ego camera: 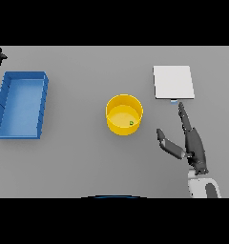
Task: Pick up the red beaker and tilt it to pour out 1 green nut into yellow bowl. Pick up the yellow bowl and place it on the metallic measuring scale.
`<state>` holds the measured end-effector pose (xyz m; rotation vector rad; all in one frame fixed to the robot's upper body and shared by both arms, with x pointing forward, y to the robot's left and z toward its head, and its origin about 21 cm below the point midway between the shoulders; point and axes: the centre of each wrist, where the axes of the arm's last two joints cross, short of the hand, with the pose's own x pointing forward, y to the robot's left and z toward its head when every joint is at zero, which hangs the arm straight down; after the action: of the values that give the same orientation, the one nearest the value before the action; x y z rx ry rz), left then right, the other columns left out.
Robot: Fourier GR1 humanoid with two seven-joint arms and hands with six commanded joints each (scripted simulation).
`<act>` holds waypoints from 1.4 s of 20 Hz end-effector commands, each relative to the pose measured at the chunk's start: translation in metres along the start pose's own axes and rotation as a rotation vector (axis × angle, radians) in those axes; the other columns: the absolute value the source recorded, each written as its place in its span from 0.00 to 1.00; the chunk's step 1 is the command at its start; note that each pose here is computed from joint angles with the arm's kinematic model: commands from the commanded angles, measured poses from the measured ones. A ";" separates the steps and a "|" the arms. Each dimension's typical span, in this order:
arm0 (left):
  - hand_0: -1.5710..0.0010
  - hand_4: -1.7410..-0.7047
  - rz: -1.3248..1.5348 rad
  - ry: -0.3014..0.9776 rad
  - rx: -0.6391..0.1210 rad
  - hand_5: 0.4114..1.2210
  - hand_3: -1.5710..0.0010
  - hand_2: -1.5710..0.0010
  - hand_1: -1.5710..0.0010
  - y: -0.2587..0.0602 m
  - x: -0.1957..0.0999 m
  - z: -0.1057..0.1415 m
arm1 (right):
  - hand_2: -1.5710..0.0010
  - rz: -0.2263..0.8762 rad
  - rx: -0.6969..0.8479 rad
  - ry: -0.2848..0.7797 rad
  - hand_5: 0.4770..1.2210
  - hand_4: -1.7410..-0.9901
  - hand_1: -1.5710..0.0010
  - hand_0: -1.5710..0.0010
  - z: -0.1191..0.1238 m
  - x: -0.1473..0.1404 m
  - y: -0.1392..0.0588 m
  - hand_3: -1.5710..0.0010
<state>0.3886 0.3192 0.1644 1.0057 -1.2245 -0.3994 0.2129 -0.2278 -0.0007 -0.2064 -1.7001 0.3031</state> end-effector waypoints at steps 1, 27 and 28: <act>0.00 0.00 0.009 0.028 -0.001 1.00 0.08 0.00 0.00 -0.004 -0.011 0.006 | 1.00 -0.005 -0.002 0.015 0.25 0.71 1.00 1.00 -0.003 0.000 0.001 1.00; 0.92 0.92 -0.029 0.118 -0.326 0.32 0.94 0.93 0.94 -0.024 -0.056 0.043 | 1.00 0.008 0.002 0.009 0.25 0.73 1.00 1.00 0.002 0.005 0.006 1.00; 0.94 0.92 -0.022 0.106 -0.320 0.32 0.95 0.95 0.95 -0.020 -0.057 0.043 | 1.00 0.027 0.001 0.011 0.25 0.73 1.00 1.00 0.002 0.006 0.006 1.00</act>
<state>0.3355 0.3320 0.1147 0.7560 -1.0178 -0.5349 0.2103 -0.2206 0.0026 -0.2301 -1.6878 0.3227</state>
